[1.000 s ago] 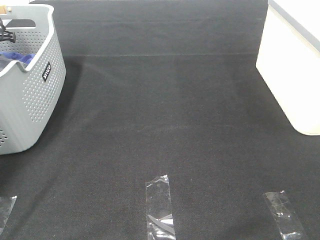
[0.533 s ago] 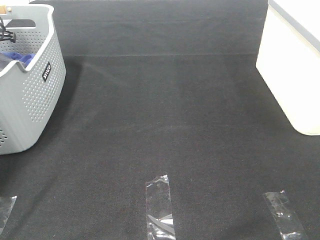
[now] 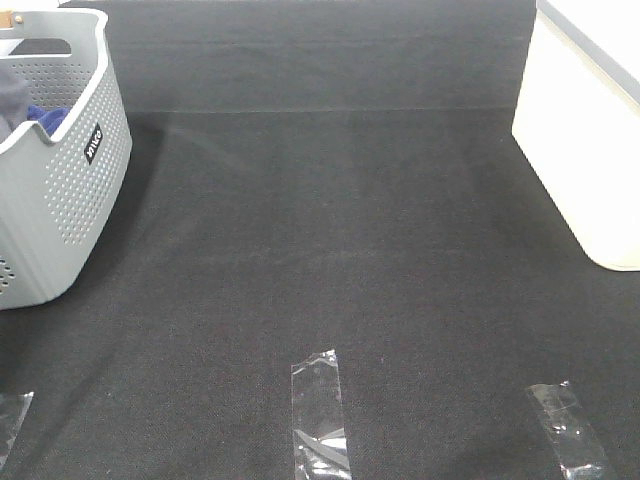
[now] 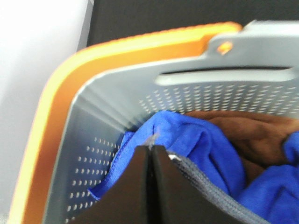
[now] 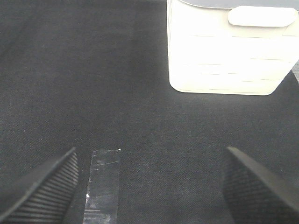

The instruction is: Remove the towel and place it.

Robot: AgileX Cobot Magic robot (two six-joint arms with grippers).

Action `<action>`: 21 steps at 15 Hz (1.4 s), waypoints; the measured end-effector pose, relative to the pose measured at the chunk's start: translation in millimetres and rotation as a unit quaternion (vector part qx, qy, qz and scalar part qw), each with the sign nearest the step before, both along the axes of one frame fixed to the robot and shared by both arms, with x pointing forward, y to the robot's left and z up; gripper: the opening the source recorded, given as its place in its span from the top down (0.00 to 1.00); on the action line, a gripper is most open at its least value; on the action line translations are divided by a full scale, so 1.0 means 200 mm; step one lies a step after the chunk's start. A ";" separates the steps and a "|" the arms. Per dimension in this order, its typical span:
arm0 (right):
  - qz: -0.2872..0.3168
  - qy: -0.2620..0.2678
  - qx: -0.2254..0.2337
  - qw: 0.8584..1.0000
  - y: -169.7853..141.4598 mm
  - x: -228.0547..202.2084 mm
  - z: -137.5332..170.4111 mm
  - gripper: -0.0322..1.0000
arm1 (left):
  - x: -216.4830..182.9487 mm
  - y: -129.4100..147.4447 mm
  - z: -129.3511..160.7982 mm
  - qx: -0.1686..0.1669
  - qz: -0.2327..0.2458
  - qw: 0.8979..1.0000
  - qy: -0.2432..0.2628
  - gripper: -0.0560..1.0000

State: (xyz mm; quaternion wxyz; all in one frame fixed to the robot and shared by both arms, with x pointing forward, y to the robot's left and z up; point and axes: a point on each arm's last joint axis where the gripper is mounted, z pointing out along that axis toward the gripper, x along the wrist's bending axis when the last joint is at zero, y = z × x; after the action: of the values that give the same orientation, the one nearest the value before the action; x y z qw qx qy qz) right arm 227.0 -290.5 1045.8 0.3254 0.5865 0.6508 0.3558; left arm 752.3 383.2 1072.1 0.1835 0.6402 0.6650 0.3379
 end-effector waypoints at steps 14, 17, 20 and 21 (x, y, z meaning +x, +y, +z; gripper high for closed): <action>0.043 0.079 0.063 0.994 0.06 0.14 0.02 0.23 | -0.53 -0.66 0.95 -0.059 -0.188 0.959 -0.206 0.95; 0.100 0.109 0.098 0.984 0.12 0.26 0.05 0.23 | -0.59 -0.89 0.98 -0.072 -0.242 0.945 -0.210 0.95; 0.172 0.095 0.155 0.968 0.19 0.42 0.08 0.23 | -0.67 -1.14 0.98 -0.086 -0.304 0.926 -0.205 0.95; 0.194 0.089 0.170 0.962 0.21 0.46 0.09 0.23 | -0.70 -1.21 0.98 -0.090 -0.321 0.921 -0.203 0.95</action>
State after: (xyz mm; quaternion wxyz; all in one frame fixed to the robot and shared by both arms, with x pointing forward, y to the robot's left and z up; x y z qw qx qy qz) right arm 319.4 -247.6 1064.3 0.0861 0.5248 0.7082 0.4642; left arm 612.6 140.7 1268.4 0.4700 0.7175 0.4000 0.3229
